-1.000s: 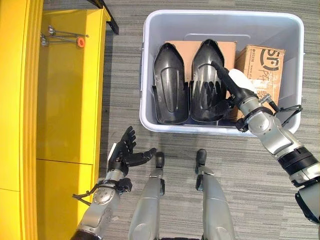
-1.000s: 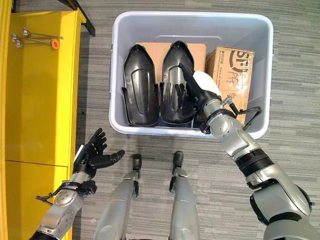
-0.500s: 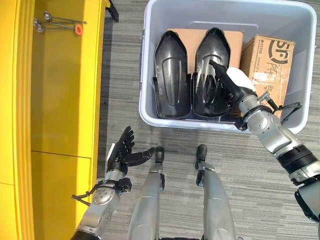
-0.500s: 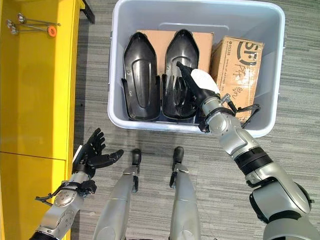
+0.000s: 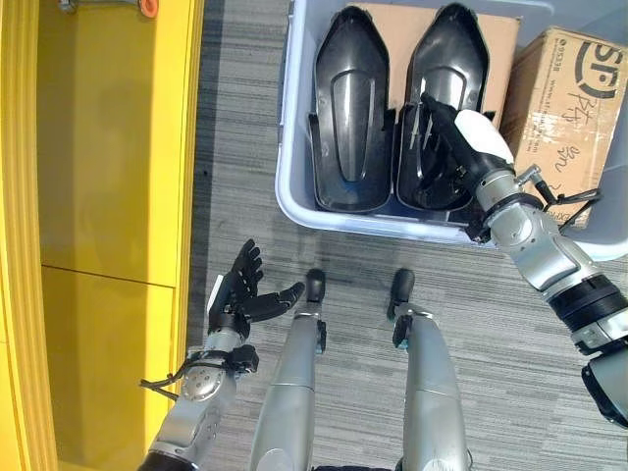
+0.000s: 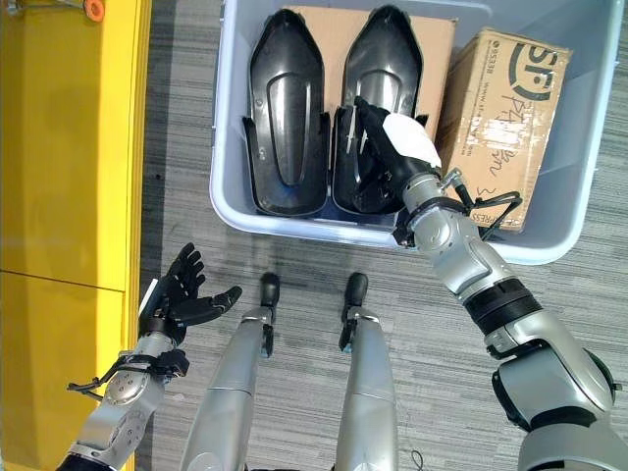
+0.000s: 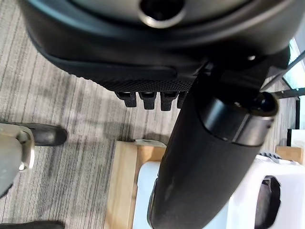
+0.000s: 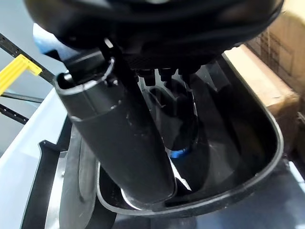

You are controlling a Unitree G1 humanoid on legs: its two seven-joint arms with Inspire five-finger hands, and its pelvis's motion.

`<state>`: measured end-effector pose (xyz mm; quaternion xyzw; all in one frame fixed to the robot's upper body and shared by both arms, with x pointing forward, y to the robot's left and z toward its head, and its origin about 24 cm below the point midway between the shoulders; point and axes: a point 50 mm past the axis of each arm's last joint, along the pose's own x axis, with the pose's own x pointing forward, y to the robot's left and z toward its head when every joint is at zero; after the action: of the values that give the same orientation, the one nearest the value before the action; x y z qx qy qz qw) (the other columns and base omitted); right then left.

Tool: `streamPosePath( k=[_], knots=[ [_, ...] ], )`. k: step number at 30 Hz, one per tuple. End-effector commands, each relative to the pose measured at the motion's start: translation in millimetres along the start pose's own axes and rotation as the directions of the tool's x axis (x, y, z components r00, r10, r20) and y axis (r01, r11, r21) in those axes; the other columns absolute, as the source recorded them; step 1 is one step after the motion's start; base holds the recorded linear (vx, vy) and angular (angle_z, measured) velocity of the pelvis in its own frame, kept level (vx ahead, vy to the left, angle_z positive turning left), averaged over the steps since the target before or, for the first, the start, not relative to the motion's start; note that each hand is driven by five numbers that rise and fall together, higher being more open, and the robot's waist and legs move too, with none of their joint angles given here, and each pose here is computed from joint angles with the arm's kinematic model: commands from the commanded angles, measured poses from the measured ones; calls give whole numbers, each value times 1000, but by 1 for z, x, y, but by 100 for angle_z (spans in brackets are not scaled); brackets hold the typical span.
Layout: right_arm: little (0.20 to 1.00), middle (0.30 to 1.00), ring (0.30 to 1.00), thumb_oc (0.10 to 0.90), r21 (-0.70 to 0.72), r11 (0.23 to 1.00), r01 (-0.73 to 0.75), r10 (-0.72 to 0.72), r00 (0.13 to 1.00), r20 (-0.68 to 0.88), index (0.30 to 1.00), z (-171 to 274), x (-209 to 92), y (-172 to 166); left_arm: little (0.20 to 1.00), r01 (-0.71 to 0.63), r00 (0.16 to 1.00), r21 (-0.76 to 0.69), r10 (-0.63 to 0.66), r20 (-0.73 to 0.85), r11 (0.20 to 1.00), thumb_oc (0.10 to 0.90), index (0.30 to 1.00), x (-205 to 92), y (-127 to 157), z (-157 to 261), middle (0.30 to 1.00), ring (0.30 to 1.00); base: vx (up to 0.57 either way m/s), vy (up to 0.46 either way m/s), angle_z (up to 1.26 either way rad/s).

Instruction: Move parts from the plastic box to the shelf.

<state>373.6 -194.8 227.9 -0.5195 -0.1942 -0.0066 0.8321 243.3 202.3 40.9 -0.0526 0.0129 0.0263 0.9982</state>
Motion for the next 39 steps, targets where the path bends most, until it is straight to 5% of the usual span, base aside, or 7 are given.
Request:
streamPosePath(
  k=[1, 24, 39],
  knots=[
    [1000, 1000, 1000, 900, -42, 972, 231, -224, 967, 120, 1000, 25, 15, -65, 1000, -12, 987, -40, 18, 161, 999, 900, 1000, -14, -1, 27, 1000, 1000, -1, -15, 14],
    [1000, 1000, 1000, 900, -211, 890, 405, -389, 914, 112, 1000, 32, 29, -147, 1000, 9, 983, -61, 3, 186, 998, 900, 1000, -15, -4, 32, 1000, 1000, 1, -2, 2],
    [1000, 1000, 1000, 900, -280, 849, 448, -324, 860, 394, 1000, 91, 2, -162, 1000, -11, 979, -31, 17, 202, 999, 900, 1000, -14, 4, 39, 1000, 1000, -19, 5, 0]
  ],
)
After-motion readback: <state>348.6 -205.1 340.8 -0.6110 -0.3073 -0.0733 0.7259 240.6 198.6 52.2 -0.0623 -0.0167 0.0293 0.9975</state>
